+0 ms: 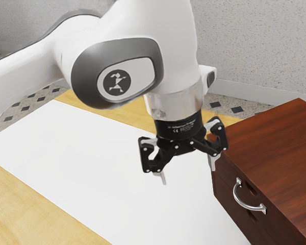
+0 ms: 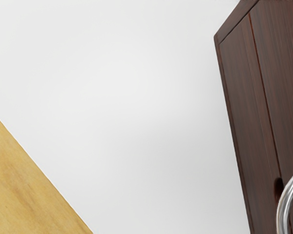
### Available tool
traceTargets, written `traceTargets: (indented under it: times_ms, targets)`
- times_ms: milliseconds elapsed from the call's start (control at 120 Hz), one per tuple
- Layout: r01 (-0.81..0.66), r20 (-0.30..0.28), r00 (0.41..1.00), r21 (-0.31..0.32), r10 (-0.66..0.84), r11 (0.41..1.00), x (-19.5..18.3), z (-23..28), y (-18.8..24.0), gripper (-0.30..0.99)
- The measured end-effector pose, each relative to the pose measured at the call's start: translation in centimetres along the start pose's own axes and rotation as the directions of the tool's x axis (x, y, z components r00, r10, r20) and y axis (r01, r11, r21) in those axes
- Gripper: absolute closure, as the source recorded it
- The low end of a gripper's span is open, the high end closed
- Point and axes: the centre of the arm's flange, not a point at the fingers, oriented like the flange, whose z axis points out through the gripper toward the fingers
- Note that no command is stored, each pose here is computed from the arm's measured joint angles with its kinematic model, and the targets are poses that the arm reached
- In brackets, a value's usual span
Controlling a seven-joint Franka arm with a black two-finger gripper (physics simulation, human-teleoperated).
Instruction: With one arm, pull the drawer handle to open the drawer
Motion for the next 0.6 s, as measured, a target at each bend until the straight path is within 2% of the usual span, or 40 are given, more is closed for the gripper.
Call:
traceTargets:
  times_ms: [300,600]
  targets:
    - [0.134,-0.005,0.991,-0.091,-0.135,0.987,0.3,2.7,-0.8,0.00]
    - [0.150,0.004,0.989,-0.142,-0.151,0.978,-2.1,3.3,0.1,0.00]
